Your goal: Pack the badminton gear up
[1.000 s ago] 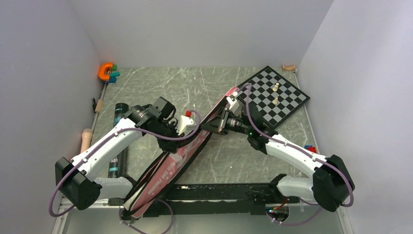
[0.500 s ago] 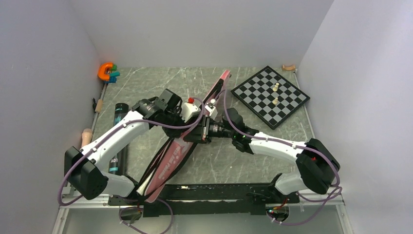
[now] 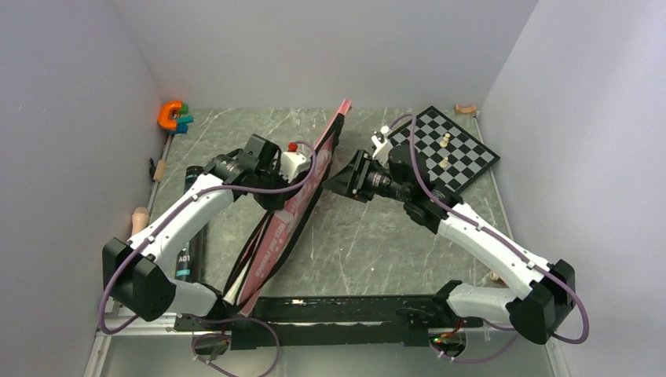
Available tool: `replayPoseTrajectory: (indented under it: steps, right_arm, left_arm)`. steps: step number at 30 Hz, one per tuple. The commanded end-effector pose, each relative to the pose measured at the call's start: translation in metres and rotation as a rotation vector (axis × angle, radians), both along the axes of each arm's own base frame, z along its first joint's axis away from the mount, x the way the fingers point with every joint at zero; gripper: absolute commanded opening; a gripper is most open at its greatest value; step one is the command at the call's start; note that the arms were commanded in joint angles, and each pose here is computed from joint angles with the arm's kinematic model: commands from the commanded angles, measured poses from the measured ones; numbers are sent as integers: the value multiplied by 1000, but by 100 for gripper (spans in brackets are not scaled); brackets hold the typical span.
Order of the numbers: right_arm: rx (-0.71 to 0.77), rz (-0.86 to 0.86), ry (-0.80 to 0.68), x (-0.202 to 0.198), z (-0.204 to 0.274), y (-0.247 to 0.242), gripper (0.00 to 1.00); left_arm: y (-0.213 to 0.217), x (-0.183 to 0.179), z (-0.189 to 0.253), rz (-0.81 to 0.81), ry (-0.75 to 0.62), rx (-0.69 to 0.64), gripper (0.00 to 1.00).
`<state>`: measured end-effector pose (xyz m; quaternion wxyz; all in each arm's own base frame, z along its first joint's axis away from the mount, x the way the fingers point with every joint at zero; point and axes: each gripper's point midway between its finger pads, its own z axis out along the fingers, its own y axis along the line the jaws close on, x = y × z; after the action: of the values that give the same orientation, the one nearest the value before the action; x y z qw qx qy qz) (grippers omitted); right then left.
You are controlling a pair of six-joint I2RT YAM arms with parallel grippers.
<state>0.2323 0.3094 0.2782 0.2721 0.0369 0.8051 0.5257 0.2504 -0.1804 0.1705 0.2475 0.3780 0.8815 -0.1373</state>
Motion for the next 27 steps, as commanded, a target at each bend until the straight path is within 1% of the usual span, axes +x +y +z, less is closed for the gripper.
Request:
replayPoseTrajectory:
  steps: [1,3,7,13,16,18,23,27]
  right_arm:
    - [-183,-67,4,9,-27,-18,54]
    - [-198,-76,16,14,-33,-17,55]
    - [-194,-80,14,31,-30,-5,57]
    - [-222,-102,87,66,-46,6,61]
    - [-252,-125,78,85,-48,12,61]
    - [-247,-110,85,91,-49,20,62]
    - [-293,-76,52,79,-54,34,64]
    - [-352,-109,-30,58,-50,21,74]
  left_arm:
    - [-16,22,44,30,-88,-162,0]
    - [-18,20,44,12,-86,-172,0]
    - [-15,23,43,21,-136,-175,0]
    - [-8,21,36,23,-146,-146,0]
    - [-8,20,33,32,-139,-150,0]
    - [-9,19,32,34,-133,-153,0]
    - [-9,25,35,77,-133,-162,0]
    - [-12,36,36,123,-108,-179,0]
